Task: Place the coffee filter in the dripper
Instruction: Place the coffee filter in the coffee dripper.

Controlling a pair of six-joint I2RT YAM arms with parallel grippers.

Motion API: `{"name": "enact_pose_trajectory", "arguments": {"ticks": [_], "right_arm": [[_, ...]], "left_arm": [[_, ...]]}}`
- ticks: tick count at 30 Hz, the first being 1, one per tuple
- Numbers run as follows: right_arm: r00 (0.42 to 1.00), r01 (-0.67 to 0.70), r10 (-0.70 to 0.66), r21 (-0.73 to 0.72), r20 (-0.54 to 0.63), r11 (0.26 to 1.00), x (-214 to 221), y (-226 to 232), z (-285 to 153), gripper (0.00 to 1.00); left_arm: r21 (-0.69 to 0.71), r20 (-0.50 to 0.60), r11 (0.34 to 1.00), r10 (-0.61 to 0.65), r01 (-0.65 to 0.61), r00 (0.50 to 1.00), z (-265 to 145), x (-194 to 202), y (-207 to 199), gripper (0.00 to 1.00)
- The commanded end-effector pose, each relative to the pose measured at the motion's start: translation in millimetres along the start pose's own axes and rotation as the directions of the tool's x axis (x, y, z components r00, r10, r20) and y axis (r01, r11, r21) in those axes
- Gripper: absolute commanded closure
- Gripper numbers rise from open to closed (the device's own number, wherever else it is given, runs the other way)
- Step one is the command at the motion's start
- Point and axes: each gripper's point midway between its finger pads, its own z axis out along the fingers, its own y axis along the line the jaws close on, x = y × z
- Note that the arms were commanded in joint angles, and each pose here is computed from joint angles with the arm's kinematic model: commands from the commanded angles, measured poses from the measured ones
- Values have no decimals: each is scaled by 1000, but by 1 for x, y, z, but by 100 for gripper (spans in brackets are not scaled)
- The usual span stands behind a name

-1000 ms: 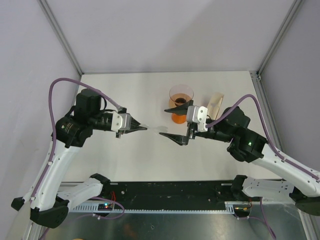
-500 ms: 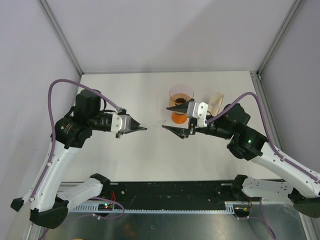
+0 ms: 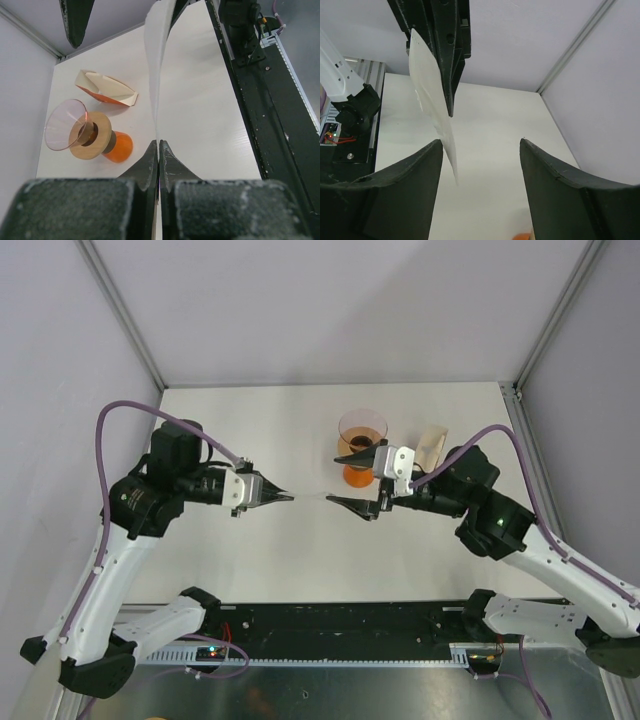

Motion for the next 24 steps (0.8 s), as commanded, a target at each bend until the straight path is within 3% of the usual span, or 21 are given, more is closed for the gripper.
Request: {"name": "enact_pose_trajectory", "arguments": {"ticks": [1,24], "right_arm": [[997,57,-56,-13,54,998,-23,3,-16,31],[992,57,-49,-67,114,996,-35,16,-4,27]], "left_arm": [[-6,1,999,46,-46,999,-2,-5,-1,100],[-4,0,999,48,-48,999,-2,-5,-1,100]]}}
